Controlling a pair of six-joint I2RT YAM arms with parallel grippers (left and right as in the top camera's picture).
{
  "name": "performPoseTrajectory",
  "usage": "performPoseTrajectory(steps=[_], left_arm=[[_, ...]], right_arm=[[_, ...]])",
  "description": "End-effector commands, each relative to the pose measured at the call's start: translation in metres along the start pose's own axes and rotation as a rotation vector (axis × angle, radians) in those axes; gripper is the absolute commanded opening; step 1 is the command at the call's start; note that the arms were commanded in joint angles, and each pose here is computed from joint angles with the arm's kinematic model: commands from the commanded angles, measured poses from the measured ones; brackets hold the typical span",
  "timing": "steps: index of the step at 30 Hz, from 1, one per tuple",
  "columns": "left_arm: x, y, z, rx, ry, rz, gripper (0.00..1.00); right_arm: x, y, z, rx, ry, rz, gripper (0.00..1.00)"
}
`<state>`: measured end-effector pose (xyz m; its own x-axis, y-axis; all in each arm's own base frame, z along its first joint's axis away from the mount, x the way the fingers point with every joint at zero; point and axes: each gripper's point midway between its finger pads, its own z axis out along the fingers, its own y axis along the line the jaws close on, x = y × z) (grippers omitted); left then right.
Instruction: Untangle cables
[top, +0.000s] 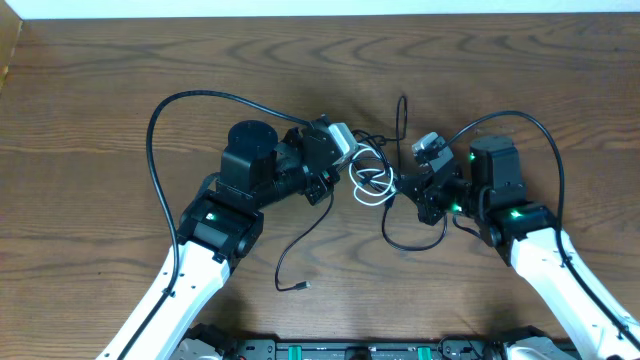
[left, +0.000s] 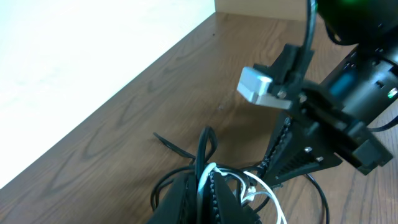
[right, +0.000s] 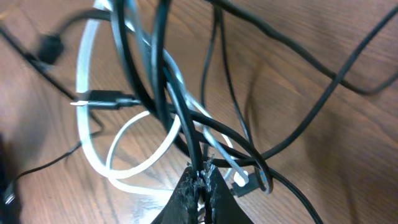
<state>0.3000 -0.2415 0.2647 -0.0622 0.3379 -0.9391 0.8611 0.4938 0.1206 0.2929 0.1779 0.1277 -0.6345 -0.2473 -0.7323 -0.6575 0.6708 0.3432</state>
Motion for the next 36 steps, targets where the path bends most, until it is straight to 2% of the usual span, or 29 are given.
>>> performPoseTrajectory(steps=[1,8,13,20,25,36], left_arm=[[-0.019,-0.001,-0.005,0.007,-0.045,0.015,0.08],[-0.018,0.001,-0.005,-0.001,-0.042,0.014,0.08],[-0.016,0.007,-0.007,-0.034,-0.032,0.011,0.08],[0.003,0.034,-0.018,-0.192,0.062,-0.020,0.08],[0.012,0.047,-0.028,-0.292,0.116,-0.028,0.08],[0.035,0.058,-0.038,-0.384,0.222,-0.051,0.08]], right_arm=[[0.007,-0.013,0.011,0.038,0.041,-0.002,0.01],[0.028,-0.047,0.021,0.184,0.111,0.102,0.01],[0.040,-0.098,0.000,0.479,0.105,0.328,0.01],[0.073,-0.147,-0.043,0.736,0.070,0.710,0.01],[0.099,-0.162,-0.067,0.810,0.081,0.900,0.01],[0.107,-0.170,-0.079,0.830,0.036,1.055,0.01]])
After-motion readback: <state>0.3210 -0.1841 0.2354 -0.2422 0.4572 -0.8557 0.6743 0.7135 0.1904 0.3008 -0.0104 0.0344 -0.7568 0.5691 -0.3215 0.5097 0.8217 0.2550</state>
